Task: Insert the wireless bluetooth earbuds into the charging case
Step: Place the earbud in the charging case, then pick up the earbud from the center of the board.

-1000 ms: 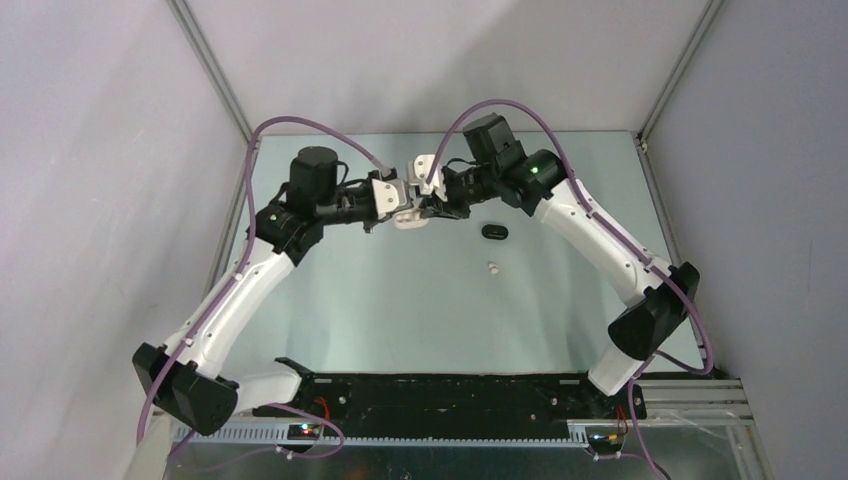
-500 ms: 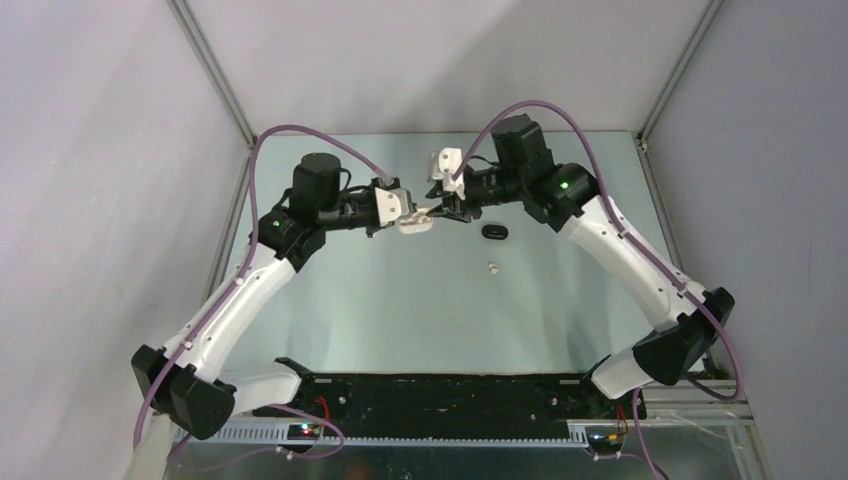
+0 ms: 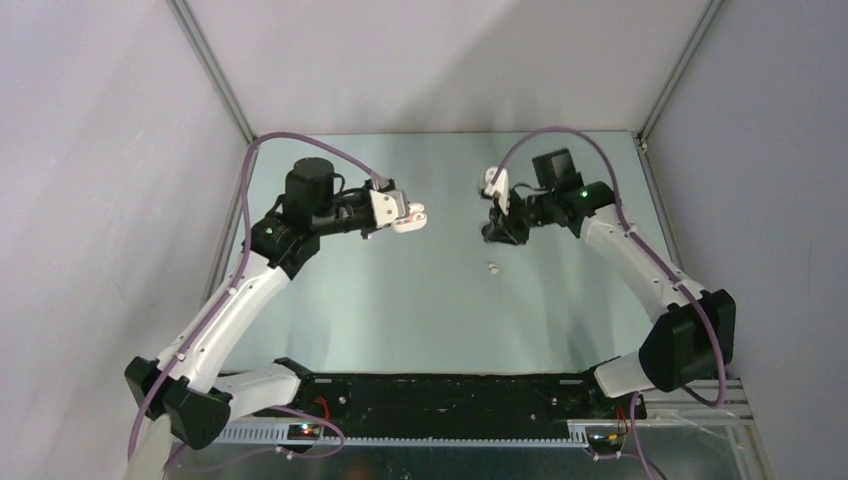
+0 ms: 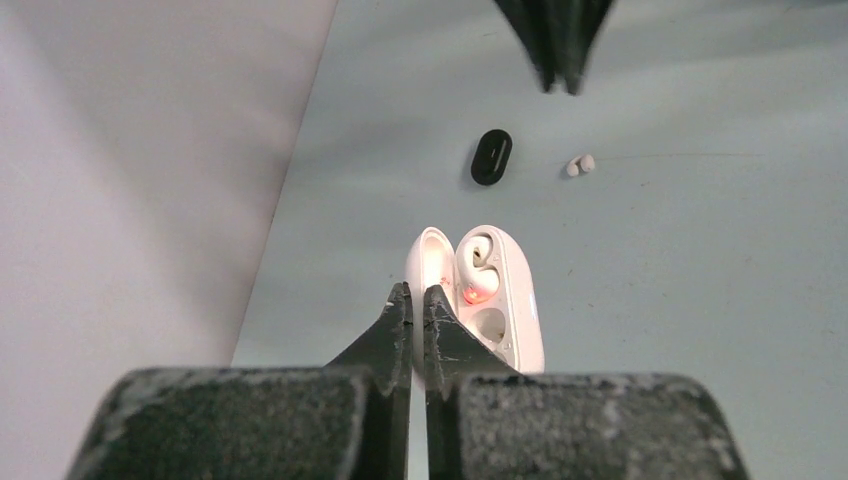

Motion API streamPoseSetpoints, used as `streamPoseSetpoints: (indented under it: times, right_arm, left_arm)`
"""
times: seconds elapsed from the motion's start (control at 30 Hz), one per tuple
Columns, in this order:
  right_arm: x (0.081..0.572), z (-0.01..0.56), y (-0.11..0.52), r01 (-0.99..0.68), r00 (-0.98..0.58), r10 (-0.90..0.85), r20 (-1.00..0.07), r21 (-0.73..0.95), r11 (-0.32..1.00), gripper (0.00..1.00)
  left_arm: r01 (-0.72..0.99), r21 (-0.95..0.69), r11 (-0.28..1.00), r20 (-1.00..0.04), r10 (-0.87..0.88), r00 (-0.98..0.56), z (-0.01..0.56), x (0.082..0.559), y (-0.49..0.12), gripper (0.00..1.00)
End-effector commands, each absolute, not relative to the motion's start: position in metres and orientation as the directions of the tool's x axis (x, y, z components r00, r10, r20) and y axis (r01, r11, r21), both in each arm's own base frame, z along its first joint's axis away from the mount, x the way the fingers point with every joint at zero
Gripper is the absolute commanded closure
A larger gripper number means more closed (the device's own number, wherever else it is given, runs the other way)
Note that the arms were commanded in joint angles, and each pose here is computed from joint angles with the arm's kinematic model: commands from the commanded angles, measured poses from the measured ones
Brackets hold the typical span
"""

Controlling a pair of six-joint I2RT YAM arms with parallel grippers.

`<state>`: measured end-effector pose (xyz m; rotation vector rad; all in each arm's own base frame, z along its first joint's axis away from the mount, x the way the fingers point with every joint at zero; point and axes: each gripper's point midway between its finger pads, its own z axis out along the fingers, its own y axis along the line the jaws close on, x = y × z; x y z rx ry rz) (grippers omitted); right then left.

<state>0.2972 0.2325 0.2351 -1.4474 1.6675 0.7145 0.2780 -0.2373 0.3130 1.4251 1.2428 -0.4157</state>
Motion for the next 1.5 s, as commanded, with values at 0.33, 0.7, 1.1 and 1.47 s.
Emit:
streamPoseSetpoints:
  times: [0.33,0.7,1.1,1.47]
  right_arm:
    - [0.343,0.087,0.176,-0.544,-0.790,-0.301,-0.534,0.386,0.745,0.82]
    - [0.353,0.030,0.172,-0.362,-0.907,-0.197,-0.373,0.449,0.817,0.71]
    - [0.345,0.017,0.181,-0.362,-0.919,-0.230,-0.319,0.459,0.811,0.73]
    - [0.335,0.010,0.174,-0.372,-0.914,-0.284,-0.290,0.320,0.871,0.76]
  left_arm:
    - [0.807,0.461,0.370,-0.846,0.459,0.273,0.314,0.287,-0.204,1.00]
    - [0.784,0.443,0.435,-0.852,0.476,0.218,0.310,0.294,-0.189,1.00]
    - [0.769,0.459,0.445,-0.842,0.495,0.216,0.310,0.301,-0.185,1.00]
    - [0.767,0.468,0.439,-0.835,0.503,0.223,0.307,0.301,-0.183,1.00]
